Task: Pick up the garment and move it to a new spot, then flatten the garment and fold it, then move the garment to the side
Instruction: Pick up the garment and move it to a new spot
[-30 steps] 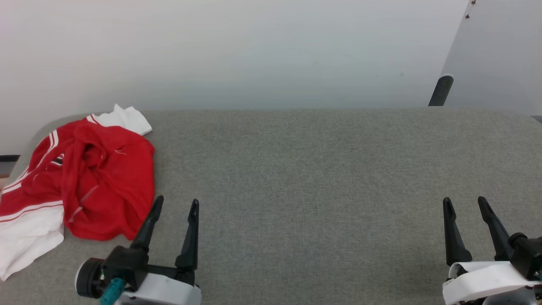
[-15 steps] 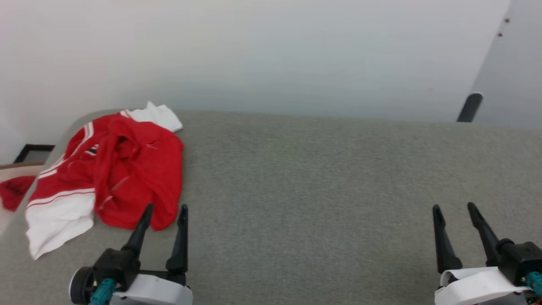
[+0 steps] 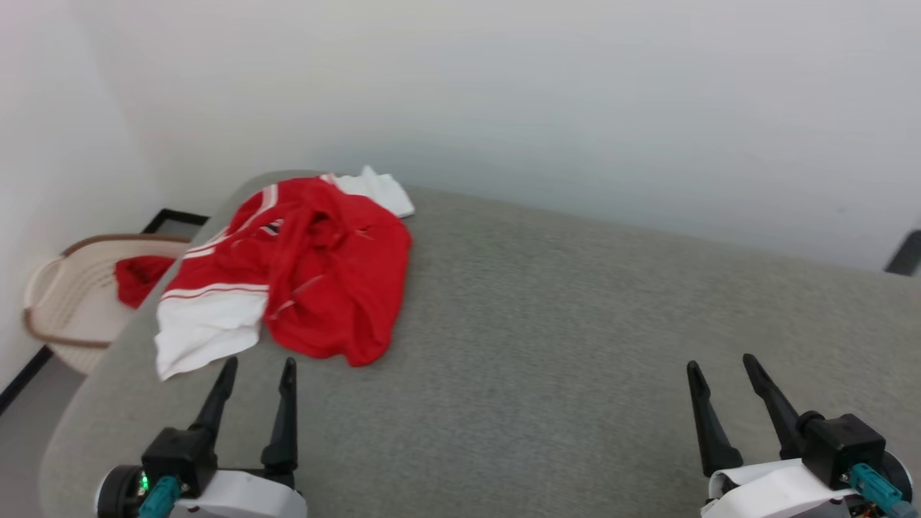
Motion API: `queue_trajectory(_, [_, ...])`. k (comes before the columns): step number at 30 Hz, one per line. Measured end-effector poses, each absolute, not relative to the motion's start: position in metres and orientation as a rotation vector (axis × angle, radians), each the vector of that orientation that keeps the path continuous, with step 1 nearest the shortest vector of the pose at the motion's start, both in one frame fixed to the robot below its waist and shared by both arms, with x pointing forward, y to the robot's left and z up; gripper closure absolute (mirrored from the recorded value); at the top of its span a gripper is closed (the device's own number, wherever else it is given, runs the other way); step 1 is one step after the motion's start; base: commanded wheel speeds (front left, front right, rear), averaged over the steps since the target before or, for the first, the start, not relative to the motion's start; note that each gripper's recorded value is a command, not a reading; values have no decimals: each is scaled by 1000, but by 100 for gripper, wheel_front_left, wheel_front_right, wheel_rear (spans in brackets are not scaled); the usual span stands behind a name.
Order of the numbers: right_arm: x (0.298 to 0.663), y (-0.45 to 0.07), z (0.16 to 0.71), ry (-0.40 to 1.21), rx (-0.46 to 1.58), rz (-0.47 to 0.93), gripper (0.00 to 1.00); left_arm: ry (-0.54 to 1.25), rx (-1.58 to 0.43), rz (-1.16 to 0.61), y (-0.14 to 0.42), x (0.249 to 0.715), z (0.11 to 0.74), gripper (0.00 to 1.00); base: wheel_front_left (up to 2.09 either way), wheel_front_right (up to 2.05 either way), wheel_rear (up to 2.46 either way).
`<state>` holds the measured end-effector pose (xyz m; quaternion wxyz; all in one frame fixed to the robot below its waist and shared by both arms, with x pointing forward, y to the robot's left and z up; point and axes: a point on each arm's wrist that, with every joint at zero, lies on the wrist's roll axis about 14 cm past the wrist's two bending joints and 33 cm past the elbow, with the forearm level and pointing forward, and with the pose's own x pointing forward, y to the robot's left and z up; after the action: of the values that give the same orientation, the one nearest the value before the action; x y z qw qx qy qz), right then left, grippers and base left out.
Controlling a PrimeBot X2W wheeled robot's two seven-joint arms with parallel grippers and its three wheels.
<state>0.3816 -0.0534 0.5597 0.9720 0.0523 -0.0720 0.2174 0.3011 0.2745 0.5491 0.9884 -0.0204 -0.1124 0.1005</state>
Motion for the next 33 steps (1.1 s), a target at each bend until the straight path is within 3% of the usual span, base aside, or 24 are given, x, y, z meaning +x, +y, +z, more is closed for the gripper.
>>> queue_trajectory(16, [381,13,565,-149,125,626,0,-218,-41,401,327,247,550,0,0,0,0])
queue_trajectory(25, [390,6,553,-114,130,603,0,-219,-38,326,334,284,585,0,0,0,0])
queue_trajectory(33, [415,-5,550,-114,120,560,0,-93,-41,273,358,340,608,0,0,0,0])
